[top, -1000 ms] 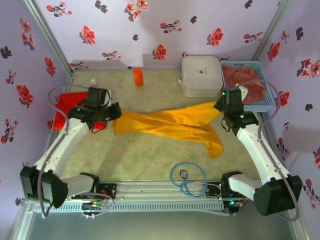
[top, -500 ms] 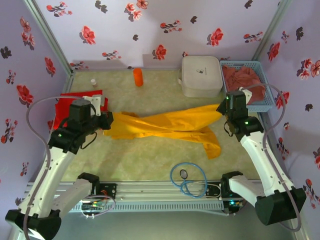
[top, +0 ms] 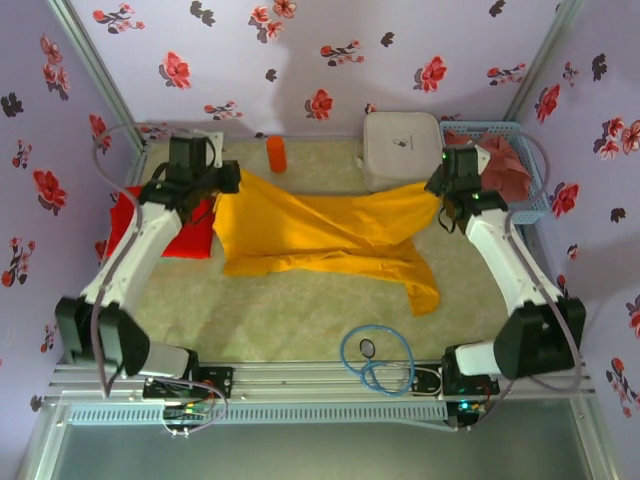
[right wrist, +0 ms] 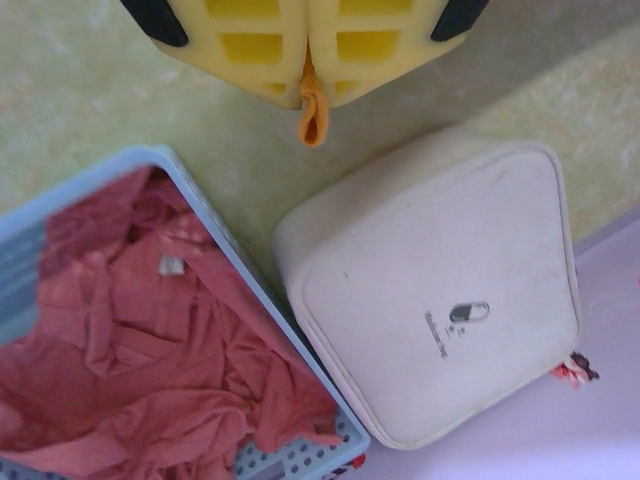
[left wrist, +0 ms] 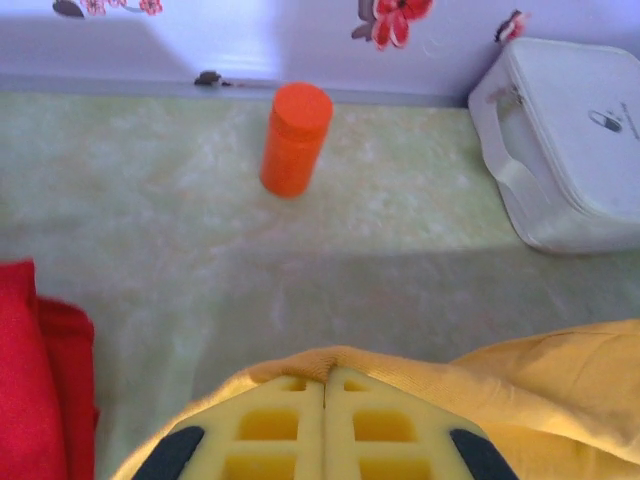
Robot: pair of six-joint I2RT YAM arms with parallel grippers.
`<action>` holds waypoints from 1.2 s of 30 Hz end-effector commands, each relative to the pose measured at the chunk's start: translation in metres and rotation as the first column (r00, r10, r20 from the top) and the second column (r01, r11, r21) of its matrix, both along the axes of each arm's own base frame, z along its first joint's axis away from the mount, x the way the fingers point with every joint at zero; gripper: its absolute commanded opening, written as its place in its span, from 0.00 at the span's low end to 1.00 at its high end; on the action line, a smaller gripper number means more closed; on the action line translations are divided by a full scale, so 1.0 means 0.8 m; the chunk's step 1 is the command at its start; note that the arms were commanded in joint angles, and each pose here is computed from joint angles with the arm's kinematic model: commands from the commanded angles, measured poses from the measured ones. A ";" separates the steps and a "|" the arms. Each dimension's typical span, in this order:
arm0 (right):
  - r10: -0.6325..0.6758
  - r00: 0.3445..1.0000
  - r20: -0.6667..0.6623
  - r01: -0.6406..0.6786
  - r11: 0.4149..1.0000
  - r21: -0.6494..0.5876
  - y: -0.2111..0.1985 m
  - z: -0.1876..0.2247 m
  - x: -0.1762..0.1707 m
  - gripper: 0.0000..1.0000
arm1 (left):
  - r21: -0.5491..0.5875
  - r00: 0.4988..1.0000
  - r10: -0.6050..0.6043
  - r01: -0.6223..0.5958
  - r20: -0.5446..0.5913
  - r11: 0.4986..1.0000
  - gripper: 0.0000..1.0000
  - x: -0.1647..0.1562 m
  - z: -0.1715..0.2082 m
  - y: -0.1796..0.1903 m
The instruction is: Fold and stack the t-shirts
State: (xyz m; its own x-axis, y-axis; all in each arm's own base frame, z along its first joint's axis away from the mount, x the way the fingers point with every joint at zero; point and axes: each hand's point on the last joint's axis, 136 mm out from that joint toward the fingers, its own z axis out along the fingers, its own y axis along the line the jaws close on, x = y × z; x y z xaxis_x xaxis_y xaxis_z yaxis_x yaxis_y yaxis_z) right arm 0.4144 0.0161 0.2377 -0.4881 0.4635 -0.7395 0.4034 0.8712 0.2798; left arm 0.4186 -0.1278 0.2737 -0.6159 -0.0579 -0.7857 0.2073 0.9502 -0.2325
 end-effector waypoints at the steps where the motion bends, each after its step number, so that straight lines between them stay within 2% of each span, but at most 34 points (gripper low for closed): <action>1: -0.013 0.999 0.046 0.011 0.999 0.043 -0.006 0.015 0.045 0.00 | 0.050 0.994 0.009 -0.015 0.106 0.999 0.03 0.059 0.024 0.009; 3: -0.021 0.999 0.037 0.020 0.999 0.047 -0.008 0.008 0.068 0.00 | 0.061 0.994 0.021 -0.028 0.110 0.998 0.04 0.088 0.022 0.013; 4: -0.021 0.999 0.037 0.020 0.999 0.045 -0.008 0.006 0.083 0.00 | 0.065 0.994 0.025 -0.032 0.105 0.997 0.08 0.104 0.018 0.013; 7: -0.003 1.000 -0.030 0.004 0.999 0.035 -0.004 -0.014 0.115 0.00 | 0.084 0.998 0.024 -0.030 0.061 0.996 0.27 0.139 0.002 0.011; 8: 0.008 0.999 -0.050 -0.006 0.999 0.037 -0.002 -0.019 0.123 0.03 | 0.089 0.999 0.022 -0.025 0.039 0.996 0.34 0.146 -0.006 0.009; 9: 0.023 0.997 -0.077 -0.020 0.999 0.043 0.001 -0.026 0.128 0.08 | 0.092 1.000 0.023 -0.023 0.007 0.995 0.46 0.152 -0.015 0.008; 10: 0.039 0.994 -0.101 -0.034 0.998 0.047 0.004 -0.035 0.131 0.19 | 0.094 0.999 0.026 -0.023 -0.026 0.995 0.51 0.155 -0.024 0.007; 11: 0.054 0.992 -0.114 -0.049 0.997 0.054 0.007 -0.040 0.132 0.37 | 0.092 0.998 0.026 -0.020 -0.058 0.996 0.52 0.155 -0.034 0.006; 12: 0.073 0.989 -0.127 -0.065 0.996 0.069 0.012 -0.046 0.132 0.65 | 0.086 0.996 0.028 -0.020 -0.090 0.996 0.53 0.152 -0.042 0.005; 13: 0.083 0.986 -0.145 -0.072 0.994 0.076 0.014 -0.050 0.127 0.81 | 0.079 0.992 0.035 -0.026 -0.121 0.997 0.54 0.145 -0.050 0.005; 16: 0.092 0.983 -0.162 -0.078 0.993 0.090 0.015 -0.056 0.102 0.99 | 0.047 0.982 0.075 -0.067 -0.175 0.997 0.54 0.112 -0.059 0.012; 21: 0.108 0.974 -0.201 -0.083 0.988 0.128 0.017 -0.067 0.035 0.99 | -0.014 0.950 0.130 -0.140 -0.284 0.990 0.55 0.028 -0.081 0.022; 26: 0.098 0.959 -0.266 -0.051 0.983 0.179 0.016 -0.102 -0.049 0.99 | -0.002 0.896 0.145 -0.160 -0.420 0.987 0.56 -0.068 -0.121 0.024; 32: 0.081 0.927 -0.365 -0.008 0.980 0.198 0.010 -0.152 -0.136 0.83 | 0.001 0.805 0.193 -0.232 -0.561 0.973 0.56 -0.169 -0.183 0.032; 36: 0.146 0.915 -0.377 -0.019 0.947 0.321 0.034 -0.189 -0.161 0.71 | -0.015 0.746 0.191 -0.260 -0.638 0.965 0.56 -0.212 -0.217 0.028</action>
State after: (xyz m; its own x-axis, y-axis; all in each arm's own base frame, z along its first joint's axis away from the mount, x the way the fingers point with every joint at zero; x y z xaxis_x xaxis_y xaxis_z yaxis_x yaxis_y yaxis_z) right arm 0.2955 0.0286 0.0991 -0.7465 0.5449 -0.3819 0.4599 0.8373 0.2957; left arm 0.2710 -0.1014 0.1107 -0.9237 -0.2486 -0.2917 -0.1610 0.9424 -0.2932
